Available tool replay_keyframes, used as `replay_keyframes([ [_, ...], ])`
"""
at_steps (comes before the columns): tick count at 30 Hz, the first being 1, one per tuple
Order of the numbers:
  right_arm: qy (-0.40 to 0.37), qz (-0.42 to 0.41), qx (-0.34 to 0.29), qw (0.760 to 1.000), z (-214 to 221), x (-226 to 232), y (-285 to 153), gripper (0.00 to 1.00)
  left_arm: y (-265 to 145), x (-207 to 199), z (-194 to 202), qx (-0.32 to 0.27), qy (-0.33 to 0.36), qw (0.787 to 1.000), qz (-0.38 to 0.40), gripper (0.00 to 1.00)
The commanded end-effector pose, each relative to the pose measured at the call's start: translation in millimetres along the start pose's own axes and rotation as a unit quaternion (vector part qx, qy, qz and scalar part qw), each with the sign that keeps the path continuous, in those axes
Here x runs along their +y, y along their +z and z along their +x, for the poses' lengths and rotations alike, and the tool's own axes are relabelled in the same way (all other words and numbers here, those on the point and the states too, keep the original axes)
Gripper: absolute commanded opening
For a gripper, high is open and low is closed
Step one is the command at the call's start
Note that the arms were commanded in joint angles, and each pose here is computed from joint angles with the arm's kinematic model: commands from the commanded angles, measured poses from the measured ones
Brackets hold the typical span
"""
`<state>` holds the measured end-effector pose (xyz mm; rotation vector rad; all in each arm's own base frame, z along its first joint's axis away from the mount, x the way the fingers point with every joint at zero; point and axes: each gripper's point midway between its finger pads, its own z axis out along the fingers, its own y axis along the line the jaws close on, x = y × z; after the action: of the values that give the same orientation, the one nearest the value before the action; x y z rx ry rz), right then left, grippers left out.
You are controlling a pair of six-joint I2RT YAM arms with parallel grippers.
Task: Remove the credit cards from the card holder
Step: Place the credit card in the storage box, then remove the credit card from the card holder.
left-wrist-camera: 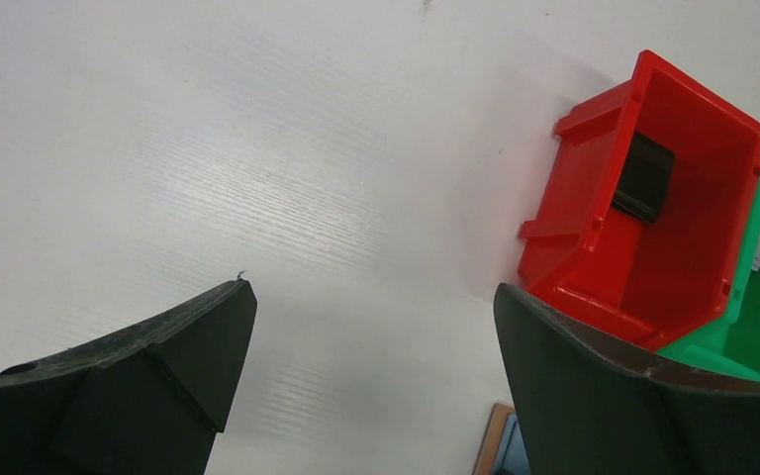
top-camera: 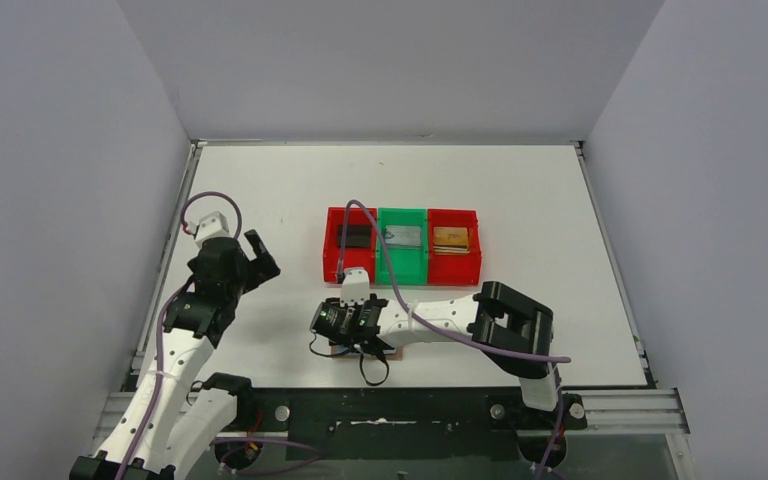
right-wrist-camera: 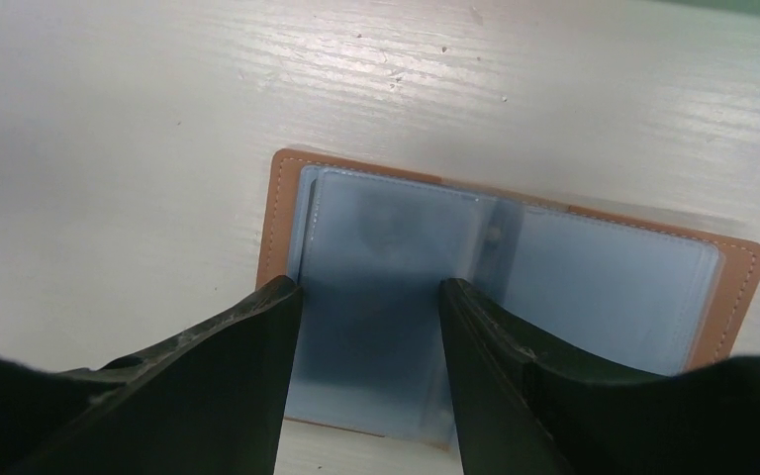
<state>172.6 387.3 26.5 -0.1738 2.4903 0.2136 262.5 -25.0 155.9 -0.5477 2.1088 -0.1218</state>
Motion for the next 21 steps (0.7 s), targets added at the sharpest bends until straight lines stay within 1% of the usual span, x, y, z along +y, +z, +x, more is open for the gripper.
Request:
replay_keyframes([
  [1,0.004,0.009,0.011,1.000,3,-3,9,0.53,-1,-4,-10,-0.018,-0.008,1.000,0.010,0.93],
  [3,0.006,0.010,0.012,1.000,4,-4,10,0.48,-1,-4,-10,-0.018,-0.008,1.000,0.010,0.93],
  [8,0.014,0.002,0.008,1.000,2,-6,8,0.31,-2,-5,-9,-0.017,-0.008,1.000,0.012,0.93],
  [15,0.024,-0.028,-0.003,0.999,-8,2,2,0.20,-1,-7,-7,-0.013,-0.006,1.000,0.017,0.93],
  [17,0.030,-0.036,-0.008,0.999,-12,3,-1,0.19,0,-7,-6,-0.011,-0.006,1.000,0.018,0.93],
  [19,0.033,-0.048,-0.017,0.998,-17,4,-5,0.20,0,-7,-6,-0.011,-0.005,1.000,0.019,0.93],
  [21,0.041,-0.068,-0.025,0.997,-23,8,-11,0.28,0,-8,-6,-0.010,-0.005,1.000,0.020,0.93],
])
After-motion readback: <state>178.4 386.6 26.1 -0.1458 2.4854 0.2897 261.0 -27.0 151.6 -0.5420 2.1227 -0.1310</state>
